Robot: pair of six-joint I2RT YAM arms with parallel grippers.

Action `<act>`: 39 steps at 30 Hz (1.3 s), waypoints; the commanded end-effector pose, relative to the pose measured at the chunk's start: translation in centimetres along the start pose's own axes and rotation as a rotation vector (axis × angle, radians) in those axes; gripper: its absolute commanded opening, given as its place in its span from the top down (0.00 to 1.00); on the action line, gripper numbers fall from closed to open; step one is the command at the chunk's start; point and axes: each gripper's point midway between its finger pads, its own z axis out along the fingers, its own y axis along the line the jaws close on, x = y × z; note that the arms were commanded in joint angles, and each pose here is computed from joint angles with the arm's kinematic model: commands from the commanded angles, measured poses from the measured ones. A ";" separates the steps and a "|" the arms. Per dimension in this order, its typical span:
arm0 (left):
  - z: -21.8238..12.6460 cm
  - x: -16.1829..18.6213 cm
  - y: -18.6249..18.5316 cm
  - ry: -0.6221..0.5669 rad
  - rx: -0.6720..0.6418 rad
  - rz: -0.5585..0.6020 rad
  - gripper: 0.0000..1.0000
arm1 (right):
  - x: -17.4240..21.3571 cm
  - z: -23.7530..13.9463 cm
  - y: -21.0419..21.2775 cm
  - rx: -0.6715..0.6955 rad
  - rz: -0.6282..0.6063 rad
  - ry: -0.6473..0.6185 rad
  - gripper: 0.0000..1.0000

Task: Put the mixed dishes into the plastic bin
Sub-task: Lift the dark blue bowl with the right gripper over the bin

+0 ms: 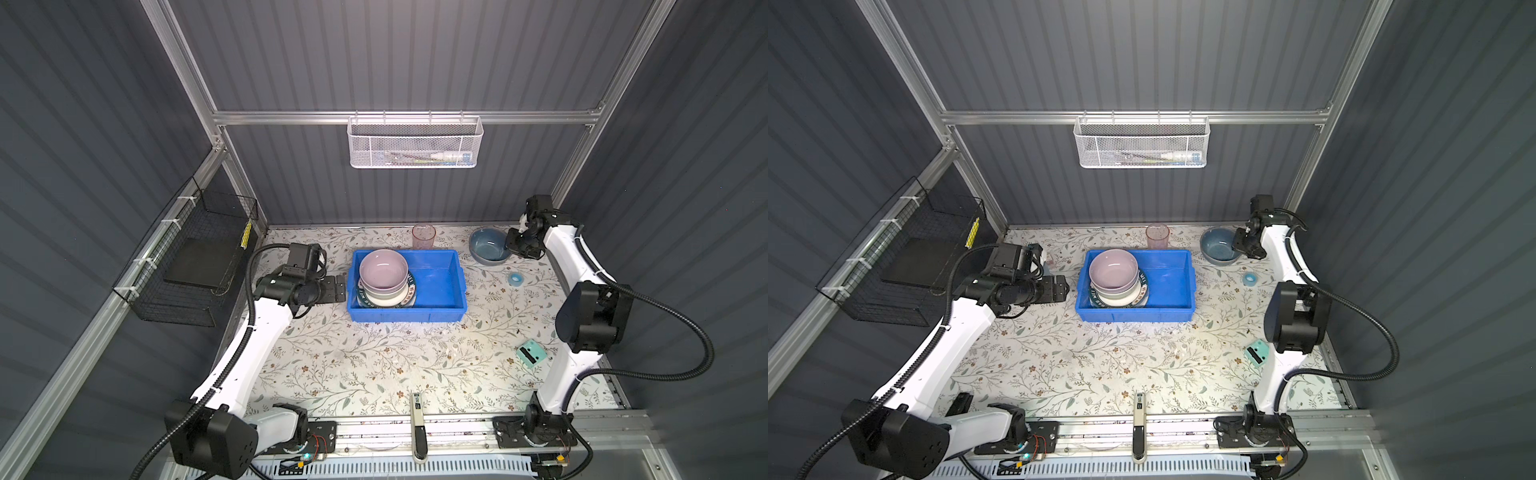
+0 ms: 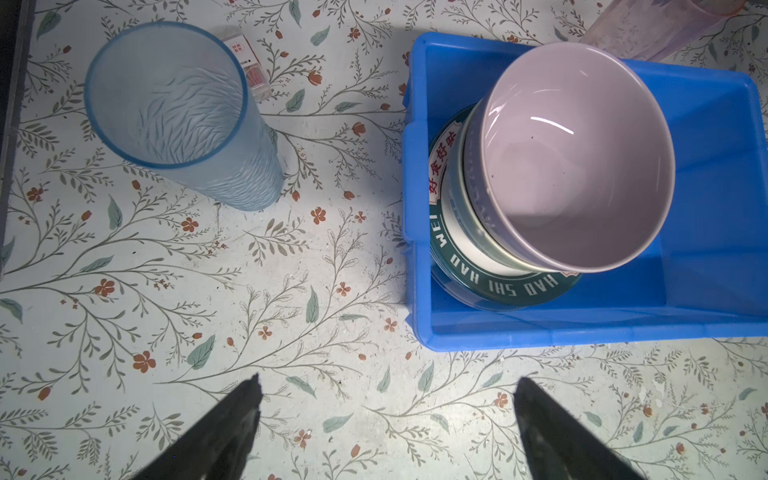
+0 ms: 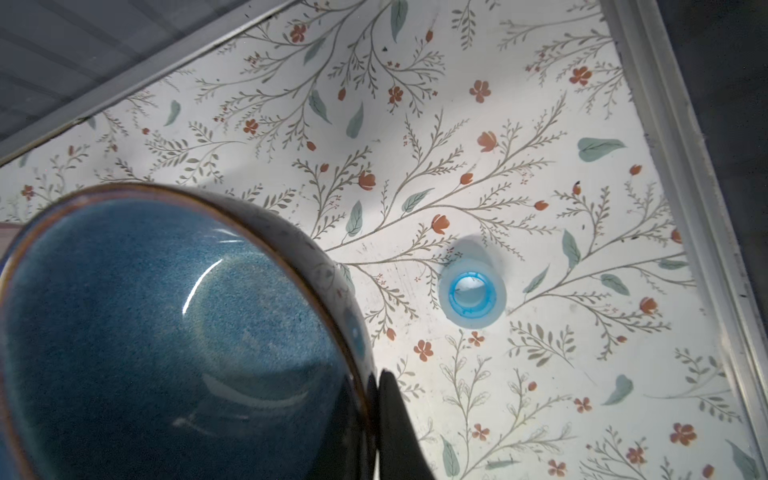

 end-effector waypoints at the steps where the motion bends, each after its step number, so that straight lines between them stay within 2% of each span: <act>1: -0.5 -0.1 0.1 -0.014 0.005 0.016 0.03 | -1.5 -4.5 2.6 -0.099 -0.031 -0.081 1.00; 10: -0.4 -0.3 0.1 -0.020 0.004 0.014 0.03 | -0.8 -10.7 10.7 -0.184 -0.246 -0.126 1.00; 18: -0.5 -0.1 0.1 -0.023 0.005 0.011 0.03 | 1.9 -12.9 19.9 -0.314 -0.383 -0.162 1.00; 27: -1.0 -0.2 0.0 -0.030 0.011 0.016 0.03 | 6.0 -12.6 27.9 -0.462 -0.467 -0.130 1.00; 39: -1.4 0.1 -0.2 -0.033 0.025 0.017 0.02 | 8.8 -8.4 33.5 -0.519 -0.472 -0.083 1.00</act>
